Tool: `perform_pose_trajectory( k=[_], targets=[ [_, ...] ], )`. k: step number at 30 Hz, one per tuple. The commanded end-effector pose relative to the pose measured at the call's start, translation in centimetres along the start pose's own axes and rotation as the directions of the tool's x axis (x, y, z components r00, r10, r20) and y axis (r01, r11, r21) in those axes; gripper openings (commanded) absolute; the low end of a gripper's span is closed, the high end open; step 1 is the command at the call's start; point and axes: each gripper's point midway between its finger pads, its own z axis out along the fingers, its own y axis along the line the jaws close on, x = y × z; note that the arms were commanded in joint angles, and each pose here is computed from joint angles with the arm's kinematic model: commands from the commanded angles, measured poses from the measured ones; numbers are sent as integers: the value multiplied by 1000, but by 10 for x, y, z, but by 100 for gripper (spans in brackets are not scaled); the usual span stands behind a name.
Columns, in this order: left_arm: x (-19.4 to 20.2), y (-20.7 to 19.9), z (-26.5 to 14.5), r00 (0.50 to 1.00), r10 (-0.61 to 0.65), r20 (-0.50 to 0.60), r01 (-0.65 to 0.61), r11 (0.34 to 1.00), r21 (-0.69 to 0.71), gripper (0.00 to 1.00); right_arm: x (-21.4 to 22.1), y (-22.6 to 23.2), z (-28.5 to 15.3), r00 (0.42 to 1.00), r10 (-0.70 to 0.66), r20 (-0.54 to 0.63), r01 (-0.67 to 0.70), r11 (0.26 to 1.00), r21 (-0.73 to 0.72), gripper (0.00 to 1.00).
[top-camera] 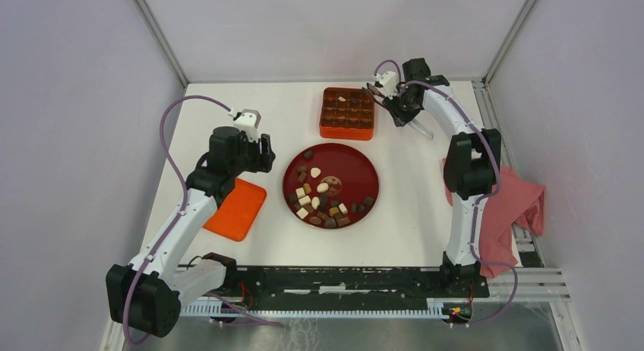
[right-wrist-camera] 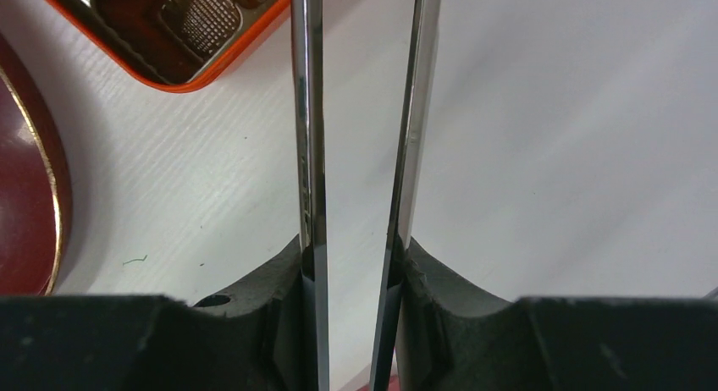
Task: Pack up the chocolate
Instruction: Place the fake chocolate in the packing box.
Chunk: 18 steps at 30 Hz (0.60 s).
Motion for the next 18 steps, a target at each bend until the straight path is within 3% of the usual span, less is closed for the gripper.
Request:
perform_pose_trajectory(
  k=[1,18],
  targets=[
    [-10,0,-4,998,51,39,-51,999,11,67,-20,-20,-2,998,25,60,-30,996,78,1],
    [-9,0,-3,998,51,34,-52,999,16,67,-11,-24,26,998,53,22,-54,995,80,9]
  ],
)
